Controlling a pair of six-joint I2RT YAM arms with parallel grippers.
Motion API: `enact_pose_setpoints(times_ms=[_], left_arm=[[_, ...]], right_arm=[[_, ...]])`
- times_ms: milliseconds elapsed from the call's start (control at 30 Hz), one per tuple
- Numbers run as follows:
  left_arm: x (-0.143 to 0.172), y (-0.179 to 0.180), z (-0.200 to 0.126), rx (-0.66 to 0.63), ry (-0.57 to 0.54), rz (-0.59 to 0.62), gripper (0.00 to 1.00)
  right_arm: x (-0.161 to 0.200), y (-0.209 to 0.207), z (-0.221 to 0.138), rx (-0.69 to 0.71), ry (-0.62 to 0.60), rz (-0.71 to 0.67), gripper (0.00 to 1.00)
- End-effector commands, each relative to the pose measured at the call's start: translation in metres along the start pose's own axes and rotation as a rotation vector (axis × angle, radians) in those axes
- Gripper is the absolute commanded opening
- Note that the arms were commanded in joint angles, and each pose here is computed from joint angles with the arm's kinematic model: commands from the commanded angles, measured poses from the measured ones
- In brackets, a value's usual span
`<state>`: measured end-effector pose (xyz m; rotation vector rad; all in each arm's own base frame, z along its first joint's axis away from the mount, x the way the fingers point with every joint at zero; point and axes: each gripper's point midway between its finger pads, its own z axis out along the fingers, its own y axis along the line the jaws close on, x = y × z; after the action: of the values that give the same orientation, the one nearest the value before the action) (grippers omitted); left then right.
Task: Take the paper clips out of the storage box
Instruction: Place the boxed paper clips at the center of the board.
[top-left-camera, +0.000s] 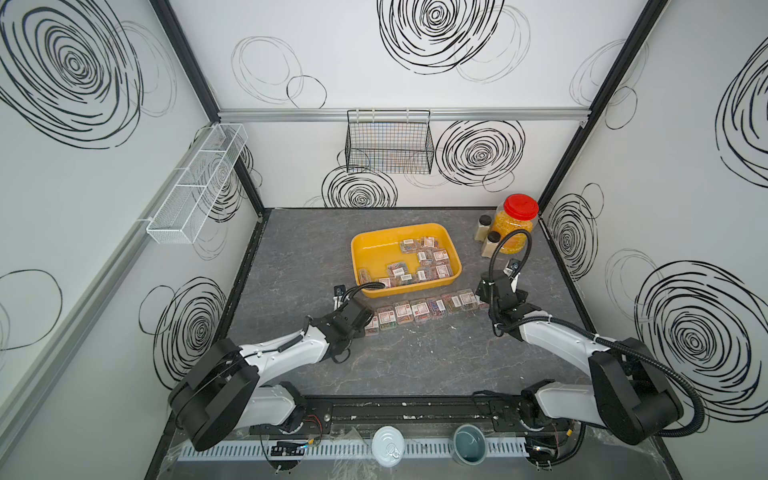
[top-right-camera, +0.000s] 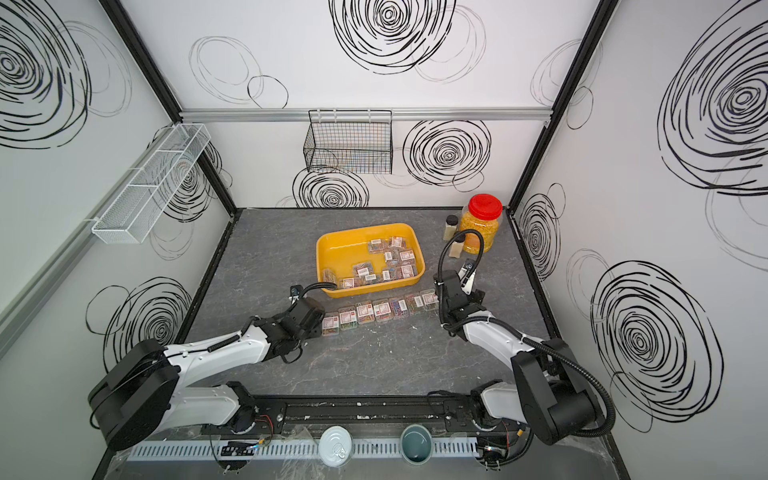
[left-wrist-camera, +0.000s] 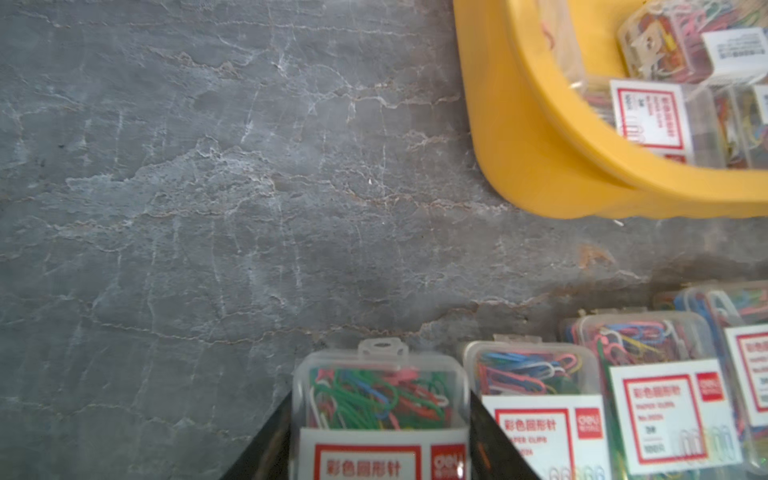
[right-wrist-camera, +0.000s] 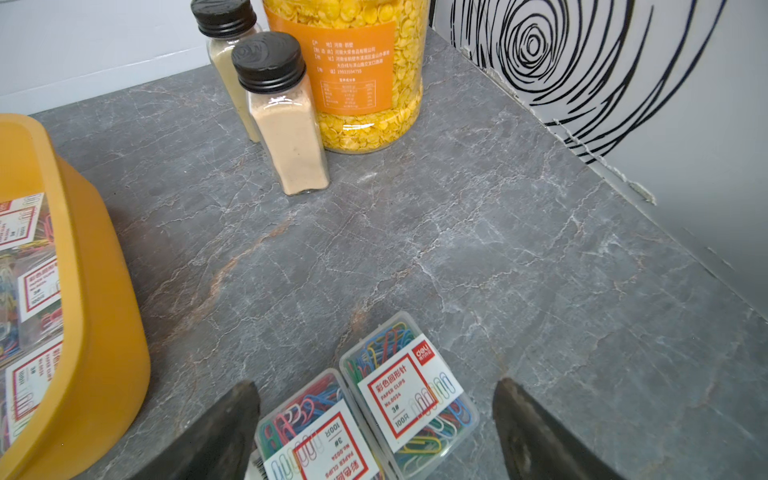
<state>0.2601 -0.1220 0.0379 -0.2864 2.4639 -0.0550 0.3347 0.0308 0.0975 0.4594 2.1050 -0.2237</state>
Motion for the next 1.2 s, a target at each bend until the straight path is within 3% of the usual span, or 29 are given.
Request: enact_pose_setpoints(times_ms=[0, 200, 900, 1167], left_arm=[[-0.0092, -0.0057, -0.001, 0.018, -0.042, -0.042, 0.35], [-0.0076, -0.0076, 0.0011, 0.028, -0.039, -0.048, 0.38], [-0.0066, -0.0102, -0.0012, 0.063, -0.04, -0.069, 0.67], [-0.0009, -0.0097, -0.0021, 0.094, -0.036, -0.08, 0.66]], right_arm=[[-0.0053, -0.0007, -0.0027, -0.009, -0.021, 0.015, 0.9], [-0.0048, -0.0017, -0.0046, -0.019, -0.024, 0.019, 0.9], [-0.0038, 0.0011, -0.0015, -0.013, -0.008, 0.004, 0.91], [-0.004, -0.0004, -0.0028, -0.013, -0.015, 0.011, 0.91]])
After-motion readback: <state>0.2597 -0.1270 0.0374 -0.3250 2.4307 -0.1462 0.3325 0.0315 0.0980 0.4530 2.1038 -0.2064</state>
